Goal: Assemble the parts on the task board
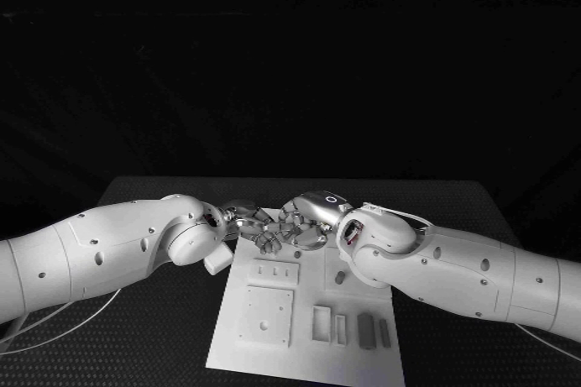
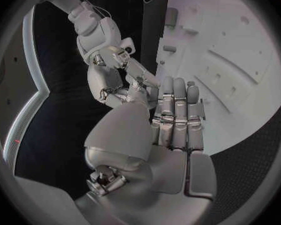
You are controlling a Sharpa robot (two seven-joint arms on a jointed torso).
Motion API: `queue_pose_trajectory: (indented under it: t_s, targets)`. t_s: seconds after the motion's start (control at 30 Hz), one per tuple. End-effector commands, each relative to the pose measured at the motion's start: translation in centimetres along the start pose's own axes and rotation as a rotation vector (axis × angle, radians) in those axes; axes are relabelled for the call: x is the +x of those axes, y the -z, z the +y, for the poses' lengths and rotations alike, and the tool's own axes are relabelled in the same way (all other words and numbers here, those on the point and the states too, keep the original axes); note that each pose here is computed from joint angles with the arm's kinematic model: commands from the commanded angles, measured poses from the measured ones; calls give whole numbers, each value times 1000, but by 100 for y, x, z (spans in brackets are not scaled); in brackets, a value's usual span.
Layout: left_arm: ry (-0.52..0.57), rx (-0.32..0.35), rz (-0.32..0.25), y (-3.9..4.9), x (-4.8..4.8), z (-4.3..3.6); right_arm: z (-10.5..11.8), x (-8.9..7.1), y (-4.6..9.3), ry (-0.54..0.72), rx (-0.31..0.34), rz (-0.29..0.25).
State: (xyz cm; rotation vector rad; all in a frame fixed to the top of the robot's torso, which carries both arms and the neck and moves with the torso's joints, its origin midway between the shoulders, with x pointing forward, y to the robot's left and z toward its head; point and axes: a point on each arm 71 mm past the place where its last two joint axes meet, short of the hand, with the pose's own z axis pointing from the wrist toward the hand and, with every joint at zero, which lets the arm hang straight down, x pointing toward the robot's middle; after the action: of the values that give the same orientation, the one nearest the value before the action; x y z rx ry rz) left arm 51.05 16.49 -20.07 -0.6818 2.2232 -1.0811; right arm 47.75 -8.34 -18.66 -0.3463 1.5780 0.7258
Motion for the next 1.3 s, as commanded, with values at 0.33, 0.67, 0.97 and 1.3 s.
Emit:
queue_pose_trajectory:
  t_s: [0.33, 0.67, 0.97, 1.3]
  targets:
    - [14, 33, 22, 5, 26, -64, 22, 66, -3, 3, -17, 44]
    - [20, 28, 14, 17, -6, -42, 11, 74, 1, 2, -15, 47]
    - [25, 26, 12, 5, -3, -47, 8, 73, -4, -35, -14, 36]
    - [21, 11, 9, 6, -34, -21, -125, 13, 22, -98, 7, -41]
